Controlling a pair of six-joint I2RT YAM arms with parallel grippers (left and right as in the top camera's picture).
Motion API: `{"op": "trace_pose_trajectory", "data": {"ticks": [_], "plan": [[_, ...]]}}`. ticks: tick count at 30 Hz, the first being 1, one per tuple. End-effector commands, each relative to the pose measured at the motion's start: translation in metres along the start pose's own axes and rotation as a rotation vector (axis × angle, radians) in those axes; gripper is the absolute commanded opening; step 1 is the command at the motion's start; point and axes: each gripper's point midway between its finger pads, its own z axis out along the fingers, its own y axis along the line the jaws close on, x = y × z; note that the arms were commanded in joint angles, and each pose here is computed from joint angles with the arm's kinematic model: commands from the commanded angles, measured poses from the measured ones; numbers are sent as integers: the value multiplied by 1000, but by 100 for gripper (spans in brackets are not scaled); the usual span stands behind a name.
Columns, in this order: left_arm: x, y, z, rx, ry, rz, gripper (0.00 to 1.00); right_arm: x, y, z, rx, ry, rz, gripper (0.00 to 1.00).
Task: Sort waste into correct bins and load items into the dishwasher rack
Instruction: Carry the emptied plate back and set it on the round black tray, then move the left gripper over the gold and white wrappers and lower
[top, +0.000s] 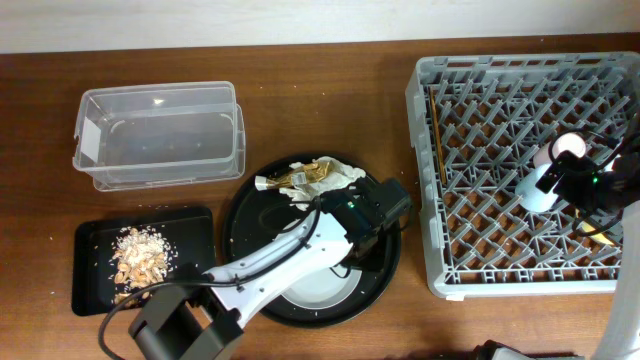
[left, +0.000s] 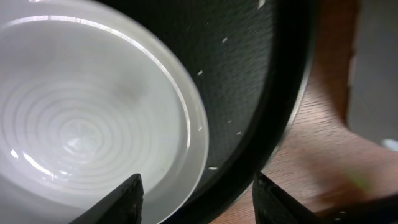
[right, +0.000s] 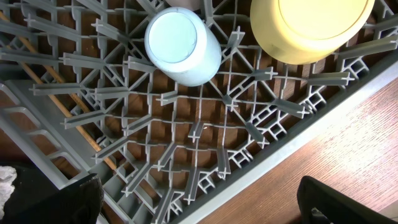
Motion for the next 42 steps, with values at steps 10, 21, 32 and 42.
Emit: {"op": "trace_pose_trajectory", "data": {"ticks": [10, 21, 32, 42], "plan": [[-24, -7, -34, 27, -148, 47, 58, 0, -2, 2, 6, 6, 15, 98], [-39, -23, -81, 83, -246, 203, 63, 0, -2, 2, 6, 6, 15, 98], [-76, 0, -101, -17, -391, 167, 95, 0, -2, 2, 6, 6, 15, 98], [-150, 66, -126, -130, -606, -14, 95, 0, -2, 2, 6, 6, 15, 98]]}}
